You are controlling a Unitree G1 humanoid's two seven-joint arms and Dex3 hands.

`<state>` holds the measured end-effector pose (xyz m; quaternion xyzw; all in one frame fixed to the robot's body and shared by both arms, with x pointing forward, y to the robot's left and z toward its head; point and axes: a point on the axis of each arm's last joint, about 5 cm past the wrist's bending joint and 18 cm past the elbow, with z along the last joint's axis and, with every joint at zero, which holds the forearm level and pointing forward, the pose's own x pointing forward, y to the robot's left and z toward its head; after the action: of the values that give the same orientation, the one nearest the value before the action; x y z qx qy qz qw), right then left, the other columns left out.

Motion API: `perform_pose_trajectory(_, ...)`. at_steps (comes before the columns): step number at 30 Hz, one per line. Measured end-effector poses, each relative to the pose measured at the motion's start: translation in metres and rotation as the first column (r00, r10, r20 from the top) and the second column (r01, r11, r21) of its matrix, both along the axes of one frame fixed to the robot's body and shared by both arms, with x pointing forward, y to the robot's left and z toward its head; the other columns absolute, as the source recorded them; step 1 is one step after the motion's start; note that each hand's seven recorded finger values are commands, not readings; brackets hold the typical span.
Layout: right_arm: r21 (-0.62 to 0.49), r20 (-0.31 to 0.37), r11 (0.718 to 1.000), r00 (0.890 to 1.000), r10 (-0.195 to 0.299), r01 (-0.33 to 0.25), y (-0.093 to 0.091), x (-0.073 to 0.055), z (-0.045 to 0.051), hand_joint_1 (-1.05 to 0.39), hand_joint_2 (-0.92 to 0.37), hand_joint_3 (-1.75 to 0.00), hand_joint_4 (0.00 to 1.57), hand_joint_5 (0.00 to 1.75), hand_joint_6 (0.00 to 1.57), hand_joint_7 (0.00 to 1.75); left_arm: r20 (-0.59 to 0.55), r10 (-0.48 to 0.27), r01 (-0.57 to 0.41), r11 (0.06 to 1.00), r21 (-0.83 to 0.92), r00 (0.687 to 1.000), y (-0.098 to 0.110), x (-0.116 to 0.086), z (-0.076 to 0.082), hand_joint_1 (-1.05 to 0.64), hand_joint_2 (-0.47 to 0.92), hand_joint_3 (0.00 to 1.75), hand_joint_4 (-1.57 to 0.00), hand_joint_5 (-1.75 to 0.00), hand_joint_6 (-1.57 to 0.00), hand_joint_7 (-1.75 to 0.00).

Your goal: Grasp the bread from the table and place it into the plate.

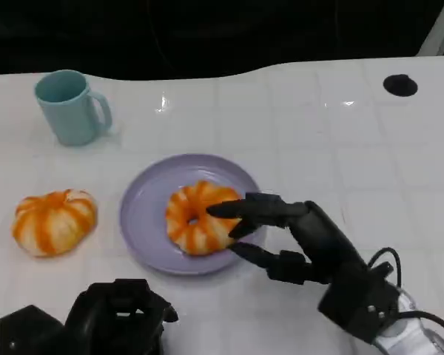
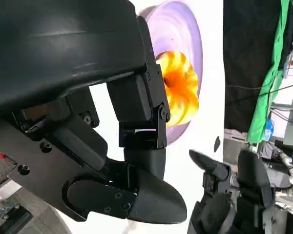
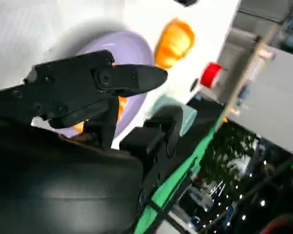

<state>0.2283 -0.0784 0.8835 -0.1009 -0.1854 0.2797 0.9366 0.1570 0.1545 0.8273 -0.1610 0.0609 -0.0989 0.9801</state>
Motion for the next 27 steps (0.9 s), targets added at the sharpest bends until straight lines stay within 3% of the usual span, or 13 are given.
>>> perform_pose_trajectory(2,0.039,-0.030,0.999,1.000,0.003,-0.002,-0.006,-0.003,-0.0009,-0.32,-0.92,-0.44,0.60,1.33,0.65,0.91,0.002,-0.001,0.001,1.000,0.000,1.000,0.000,0.000,0.000,-1.05,0.60,0.50,-1.57,-1.22,-1.48,-0.65)
perform_pose_trajectory(9,0.086,-0.109,0.996,0.994,0.002,0.008,-0.029,-0.021,-0.0056,-0.35,-0.92,-0.44,0.71,1.37,0.74,1.00,0.014,-0.001,0.001,1.000,0.002,1.000,-0.001,0.001,0.003,-1.05,0.59,0.50,-1.57,-1.23,-1.49,-0.65)
perform_pose_trajectory(16,0.076,-0.141,0.996,0.989,-0.046,0.057,-0.052,-0.043,-0.0153,-0.35,-0.92,-0.40,0.73,1.39,0.74,1.11,0.009,-0.006,0.006,1.000,-0.001,1.000,-0.002,0.000,0.003,-1.05,0.60,0.50,-1.57,-1.23,-1.48,-0.64)
perform_pose_trajectory(22,0.073,-0.185,0.992,0.978,-0.092,0.107,-0.067,-0.061,-0.0249,-0.35,-0.92,-0.42,0.70,1.44,0.69,1.20,0.007,-0.012,0.012,1.000,-0.002,1.000,-0.003,0.000,0.003,-1.05,0.60,0.49,-1.57,-1.23,-1.50,-0.63)
perform_pose_trajectory(27,0.082,-0.224,0.985,0.966,-0.130,0.151,-0.075,-0.073,-0.0273,-0.37,-0.85,-0.57,0.73,1.45,0.71,1.23,0.008,-0.012,0.012,1.000,-0.002,1.000,-0.003,0.001,0.003,-1.05,0.61,0.48,-1.57,-1.22,-1.50,-0.62)
